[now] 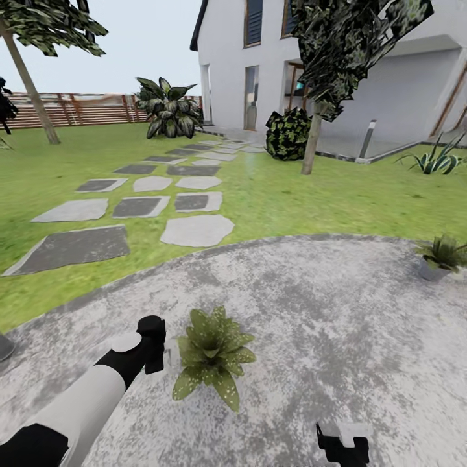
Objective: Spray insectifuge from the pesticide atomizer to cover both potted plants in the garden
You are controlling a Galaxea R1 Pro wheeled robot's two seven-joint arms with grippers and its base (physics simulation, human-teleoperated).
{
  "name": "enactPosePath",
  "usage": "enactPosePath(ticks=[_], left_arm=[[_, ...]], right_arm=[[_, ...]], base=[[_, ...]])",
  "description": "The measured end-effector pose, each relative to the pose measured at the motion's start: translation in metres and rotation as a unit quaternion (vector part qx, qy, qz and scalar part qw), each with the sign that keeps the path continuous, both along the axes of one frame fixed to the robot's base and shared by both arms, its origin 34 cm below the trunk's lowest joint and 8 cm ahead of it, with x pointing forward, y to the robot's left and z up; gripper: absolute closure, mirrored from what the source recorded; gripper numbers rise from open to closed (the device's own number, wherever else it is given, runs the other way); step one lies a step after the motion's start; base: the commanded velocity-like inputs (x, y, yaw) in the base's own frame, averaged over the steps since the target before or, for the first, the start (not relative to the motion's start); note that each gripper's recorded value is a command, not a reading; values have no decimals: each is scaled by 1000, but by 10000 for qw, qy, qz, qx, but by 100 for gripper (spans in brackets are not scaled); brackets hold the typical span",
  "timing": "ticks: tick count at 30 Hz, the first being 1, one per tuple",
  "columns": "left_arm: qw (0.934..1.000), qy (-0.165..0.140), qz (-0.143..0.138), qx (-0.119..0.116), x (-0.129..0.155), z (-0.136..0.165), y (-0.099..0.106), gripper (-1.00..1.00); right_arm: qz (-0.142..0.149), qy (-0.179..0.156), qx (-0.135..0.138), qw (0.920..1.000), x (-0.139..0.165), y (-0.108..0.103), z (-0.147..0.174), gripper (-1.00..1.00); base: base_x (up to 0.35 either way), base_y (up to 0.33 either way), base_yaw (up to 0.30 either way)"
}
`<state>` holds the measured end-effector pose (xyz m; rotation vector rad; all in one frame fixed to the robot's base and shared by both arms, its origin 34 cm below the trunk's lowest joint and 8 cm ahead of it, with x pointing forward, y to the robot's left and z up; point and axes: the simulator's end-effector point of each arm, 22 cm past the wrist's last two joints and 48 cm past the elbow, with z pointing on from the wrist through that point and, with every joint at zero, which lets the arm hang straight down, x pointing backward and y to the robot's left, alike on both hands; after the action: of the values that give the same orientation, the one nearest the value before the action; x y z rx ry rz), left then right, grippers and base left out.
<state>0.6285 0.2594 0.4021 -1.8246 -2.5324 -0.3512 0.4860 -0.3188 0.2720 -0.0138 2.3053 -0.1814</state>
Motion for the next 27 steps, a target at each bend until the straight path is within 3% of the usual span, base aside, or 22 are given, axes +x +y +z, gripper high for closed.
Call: enactPosePath(ticks=[9, 15, 23, 27], left_arm=[[10000, 23, -30, 26, -2, -2, 0, 100], [10000, -3, -39, 20, 0, -1, -2, 100], [10000, 29, -54, -53, -3, -3, -12, 100], [9999, 130, -59, -28, -14, -12, -10, 100]], right_arm=[[4, 7, -8, 10000, -1, -1, 0, -100], [-1, 8, -14, 10000, -1, -1, 0, -100], [-5, 8, -14, 10000, -1, -1, 0, -100], [-6, 7, -13, 10000, 0, -1, 0, -100]], base=[[237, 204, -12], [36, 4, 0], [292, 0, 0], [70, 0, 0]])
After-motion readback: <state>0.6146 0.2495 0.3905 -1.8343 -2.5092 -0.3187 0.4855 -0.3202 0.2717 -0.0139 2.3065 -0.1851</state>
